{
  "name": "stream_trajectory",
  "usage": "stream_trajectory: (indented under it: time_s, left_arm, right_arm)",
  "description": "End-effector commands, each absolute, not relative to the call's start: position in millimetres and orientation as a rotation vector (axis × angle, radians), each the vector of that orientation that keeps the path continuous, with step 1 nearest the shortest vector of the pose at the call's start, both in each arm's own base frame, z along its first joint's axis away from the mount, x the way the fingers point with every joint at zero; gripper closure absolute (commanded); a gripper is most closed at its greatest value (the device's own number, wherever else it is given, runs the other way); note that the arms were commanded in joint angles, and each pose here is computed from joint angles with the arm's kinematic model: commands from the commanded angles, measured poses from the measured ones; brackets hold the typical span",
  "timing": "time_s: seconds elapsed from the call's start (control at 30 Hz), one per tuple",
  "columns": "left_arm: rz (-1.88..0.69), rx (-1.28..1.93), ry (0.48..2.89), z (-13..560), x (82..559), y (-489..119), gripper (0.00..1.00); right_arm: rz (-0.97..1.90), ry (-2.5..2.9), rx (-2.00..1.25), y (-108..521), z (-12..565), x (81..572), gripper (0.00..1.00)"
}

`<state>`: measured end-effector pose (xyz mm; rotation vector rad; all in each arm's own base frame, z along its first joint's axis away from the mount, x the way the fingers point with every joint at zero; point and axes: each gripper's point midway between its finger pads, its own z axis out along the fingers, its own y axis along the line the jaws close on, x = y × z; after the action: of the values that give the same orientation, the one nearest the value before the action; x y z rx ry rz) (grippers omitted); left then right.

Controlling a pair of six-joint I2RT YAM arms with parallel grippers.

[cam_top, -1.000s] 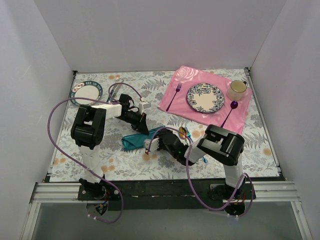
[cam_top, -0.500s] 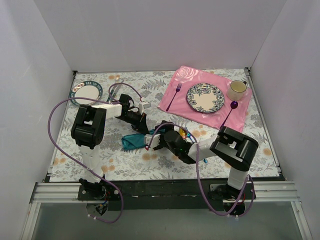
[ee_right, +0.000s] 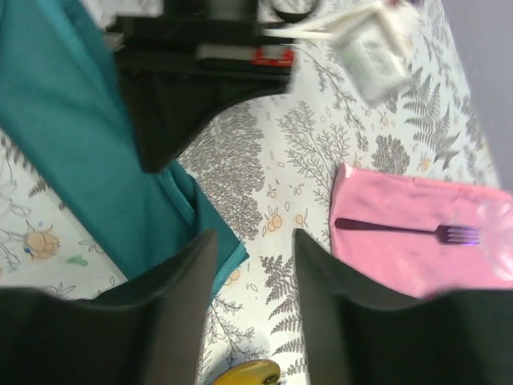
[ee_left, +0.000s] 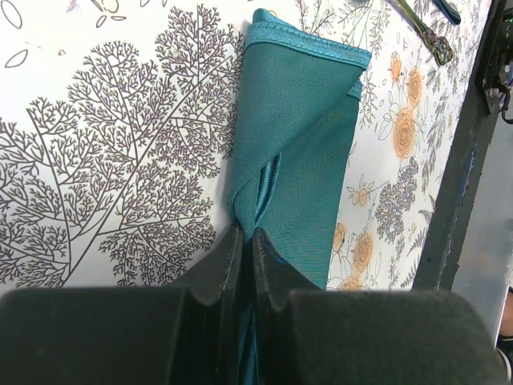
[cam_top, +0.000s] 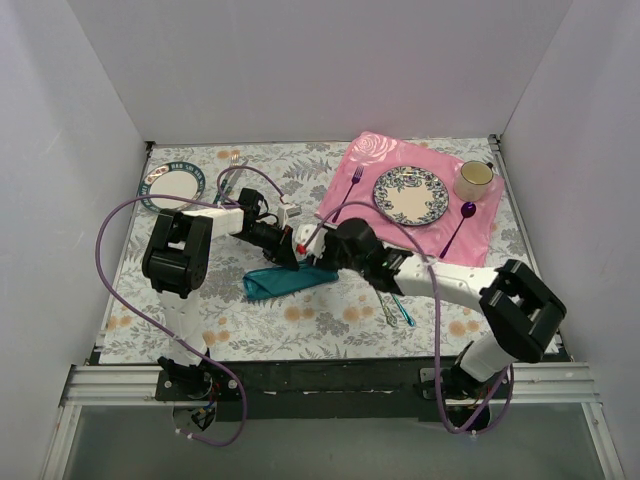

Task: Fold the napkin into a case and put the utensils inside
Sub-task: Stuff the 2/3-rectangle-folded napkin at the center of the board.

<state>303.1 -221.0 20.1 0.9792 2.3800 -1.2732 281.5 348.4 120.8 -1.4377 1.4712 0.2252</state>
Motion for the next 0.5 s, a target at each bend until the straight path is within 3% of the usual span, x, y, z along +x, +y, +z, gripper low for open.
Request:
stream_trajectory:
  time_s: [0.0, 0.13, 0.47]
  left_arm:
    - [-1.164, 1.016, 2.450, 0, 295, -208, 1.00]
    - [-1.163, 1.001, 2.455, -3, 294, -208, 1.00]
    - [-1.136, 0.998, 2.461, -3, 295, -206, 1.00]
  right_arm:
    - [0.566, 1.720, -1.282, 331, 139, 284, 0.67]
    - [0.708, 1.980, -1.180, 318, 115, 293, 0.87]
    - [0.911, 2.269, -1.049, 331, 57, 281, 0.93]
